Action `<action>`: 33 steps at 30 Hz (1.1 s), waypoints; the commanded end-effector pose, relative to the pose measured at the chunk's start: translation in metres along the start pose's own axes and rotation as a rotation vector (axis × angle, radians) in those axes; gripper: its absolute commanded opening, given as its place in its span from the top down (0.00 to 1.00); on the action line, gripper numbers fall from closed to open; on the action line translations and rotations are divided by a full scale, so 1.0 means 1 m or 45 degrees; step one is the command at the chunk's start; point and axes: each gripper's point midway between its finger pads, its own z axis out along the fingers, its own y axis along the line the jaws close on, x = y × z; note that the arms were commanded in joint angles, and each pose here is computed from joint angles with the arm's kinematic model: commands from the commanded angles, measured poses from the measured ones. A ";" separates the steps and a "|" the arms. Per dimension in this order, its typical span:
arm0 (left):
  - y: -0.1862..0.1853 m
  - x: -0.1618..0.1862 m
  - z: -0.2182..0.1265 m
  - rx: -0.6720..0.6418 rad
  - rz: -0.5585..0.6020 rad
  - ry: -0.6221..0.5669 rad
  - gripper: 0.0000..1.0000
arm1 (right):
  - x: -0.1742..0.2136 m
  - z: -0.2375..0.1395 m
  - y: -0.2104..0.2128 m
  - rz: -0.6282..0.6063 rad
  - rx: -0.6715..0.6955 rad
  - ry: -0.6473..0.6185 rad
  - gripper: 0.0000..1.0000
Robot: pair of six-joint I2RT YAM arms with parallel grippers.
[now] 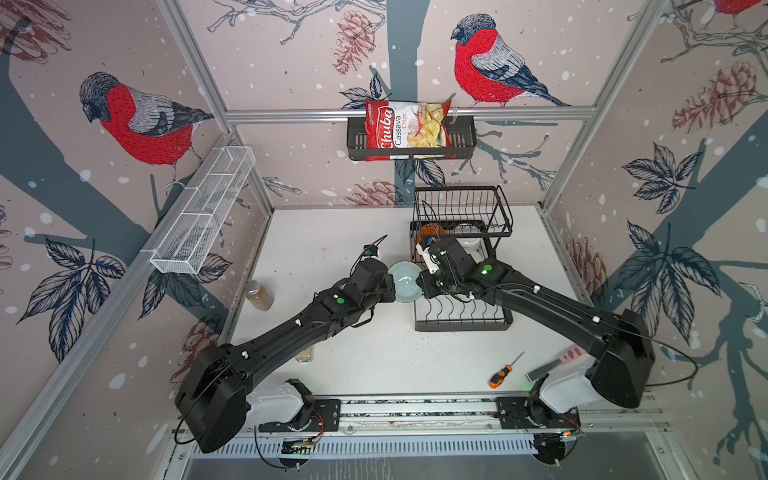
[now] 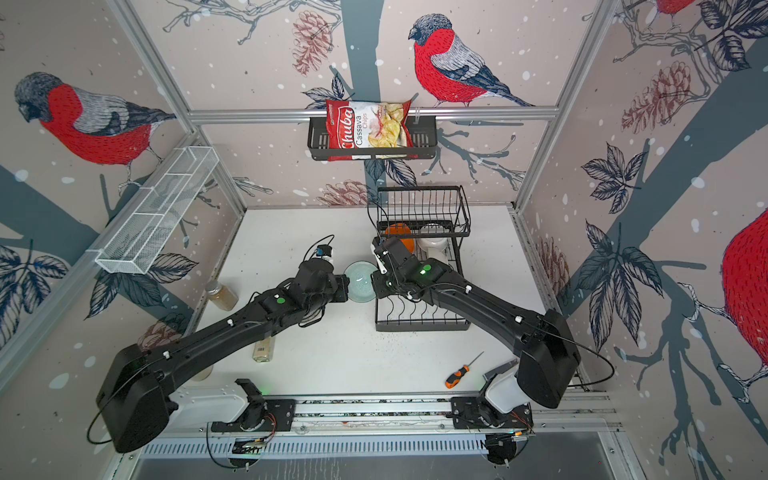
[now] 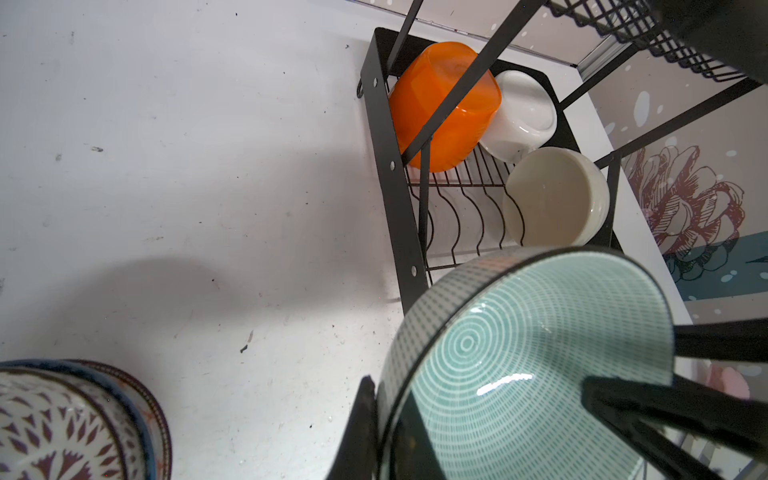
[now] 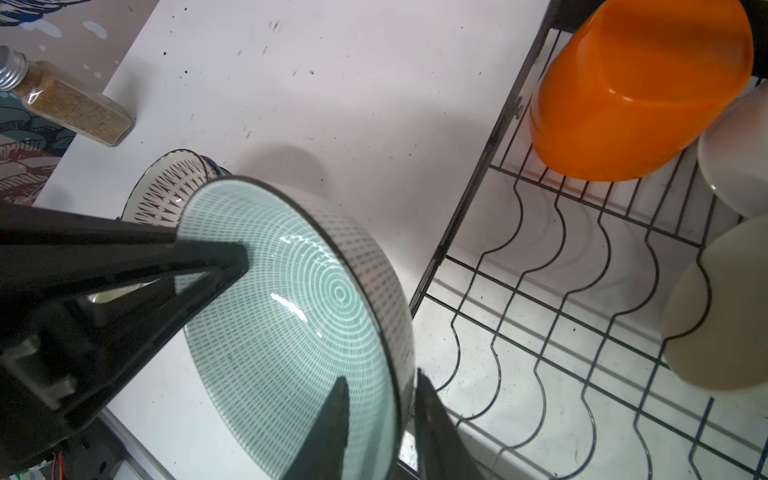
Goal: Load the bowls into the dish rack
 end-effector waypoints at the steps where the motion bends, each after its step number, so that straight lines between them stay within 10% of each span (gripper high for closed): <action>1: -0.016 -0.018 0.000 0.092 -0.006 -0.081 1.00 | -0.005 0.002 -0.003 0.034 0.029 -0.018 0.77; 22: -0.026 0.000 0.018 0.180 -0.024 -0.003 1.00 | -0.001 0.021 -0.036 0.079 0.358 0.005 1.00; 33: -0.030 -0.002 0.020 0.208 -0.007 -0.015 0.67 | 0.000 0.012 -0.054 0.099 0.546 -0.007 1.00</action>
